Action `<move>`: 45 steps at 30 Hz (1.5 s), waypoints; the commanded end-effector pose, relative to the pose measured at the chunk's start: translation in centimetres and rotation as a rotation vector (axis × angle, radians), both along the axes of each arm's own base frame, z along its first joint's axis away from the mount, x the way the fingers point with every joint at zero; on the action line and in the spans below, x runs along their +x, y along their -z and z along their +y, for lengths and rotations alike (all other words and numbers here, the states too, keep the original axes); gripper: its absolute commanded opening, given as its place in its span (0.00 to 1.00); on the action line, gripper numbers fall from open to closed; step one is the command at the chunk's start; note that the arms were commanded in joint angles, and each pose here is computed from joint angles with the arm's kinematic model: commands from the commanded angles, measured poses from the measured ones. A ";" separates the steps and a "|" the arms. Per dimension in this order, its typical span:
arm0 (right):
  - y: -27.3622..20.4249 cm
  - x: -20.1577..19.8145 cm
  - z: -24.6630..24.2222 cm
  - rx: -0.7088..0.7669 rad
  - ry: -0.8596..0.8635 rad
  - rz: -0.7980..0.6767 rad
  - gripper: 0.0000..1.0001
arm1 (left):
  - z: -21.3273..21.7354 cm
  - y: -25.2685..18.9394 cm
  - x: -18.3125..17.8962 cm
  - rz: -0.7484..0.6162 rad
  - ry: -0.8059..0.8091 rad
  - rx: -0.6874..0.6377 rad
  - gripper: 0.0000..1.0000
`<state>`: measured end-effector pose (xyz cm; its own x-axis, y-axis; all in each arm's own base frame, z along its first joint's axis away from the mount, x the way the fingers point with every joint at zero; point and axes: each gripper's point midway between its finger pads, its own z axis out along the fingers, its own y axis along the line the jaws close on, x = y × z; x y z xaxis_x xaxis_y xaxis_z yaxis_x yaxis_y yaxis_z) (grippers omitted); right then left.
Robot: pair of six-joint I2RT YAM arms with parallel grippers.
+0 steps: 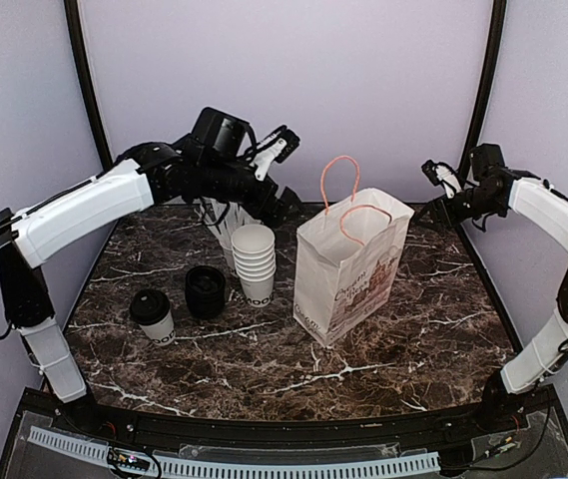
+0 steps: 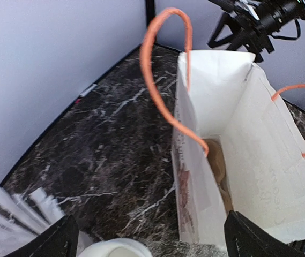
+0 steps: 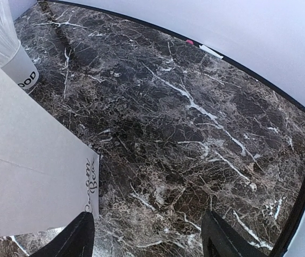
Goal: Pack the takeout coffee
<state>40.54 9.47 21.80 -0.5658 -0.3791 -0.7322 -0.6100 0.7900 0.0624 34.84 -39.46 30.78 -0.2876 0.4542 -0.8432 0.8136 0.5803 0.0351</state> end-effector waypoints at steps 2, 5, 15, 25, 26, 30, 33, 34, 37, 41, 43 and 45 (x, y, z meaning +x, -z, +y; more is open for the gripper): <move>-3.1 -0.4 0.2 0.020 -0.018 -0.074 0.70 | 10.1 -4.6 0.0 -0.055 -0.389 0.048 0.99; -3.6 -0.8 0.3 0.024 -0.023 -0.088 0.71 | 14.4 -1.2 -0.3 0.088 -0.523 0.118 0.99; -4.6 -1.8 0.6 0.041 -0.043 -0.116 0.72 | 26.9 11.0 -5.9 0.600 -0.944 0.114 0.99; -4.6 -2.4 1.0 0.055 -0.061 -0.113 0.73 | 28.5 15.4 -9.9 0.760 -0.966 0.231 0.99; -4.6 -2.4 1.0 0.055 -0.063 -0.115 0.73 | 28.5 15.6 -10.1 0.768 -0.965 0.238 0.99; -4.6 -2.6 1.1 0.060 -0.069 -0.119 0.74 | 28.4 16.7 -10.3 0.793 -0.956 0.249 0.99; -4.5 -2.6 1.1 0.063 -0.071 -0.112 0.74 | 28.1 17.4 -10.6 0.818 -0.945 0.257 0.96; -4.5 -2.6 1.2 0.064 -0.072 -0.110 0.74 | 28.1 17.5 -10.6 0.822 -0.942 0.262 0.94; -4.5 -2.6 1.2 0.064 -0.074 -0.112 0.74 | 28.3 17.7 -10.7 0.823 -0.945 0.282 0.91; -4.4 -2.6 1.2 0.067 -0.077 -0.108 0.74 | 28.8 17.8 -10.9 0.819 -0.959 0.308 0.88; -4.3 -2.6 1.3 0.068 -0.079 -0.106 0.74 | 28.9 17.8 -11.1 0.821 -0.958 0.317 0.87; -4.3 -2.6 1.3 0.070 -0.081 -0.105 0.74 | 28.9 18.0 -11.2 0.829 -0.951 0.321 0.85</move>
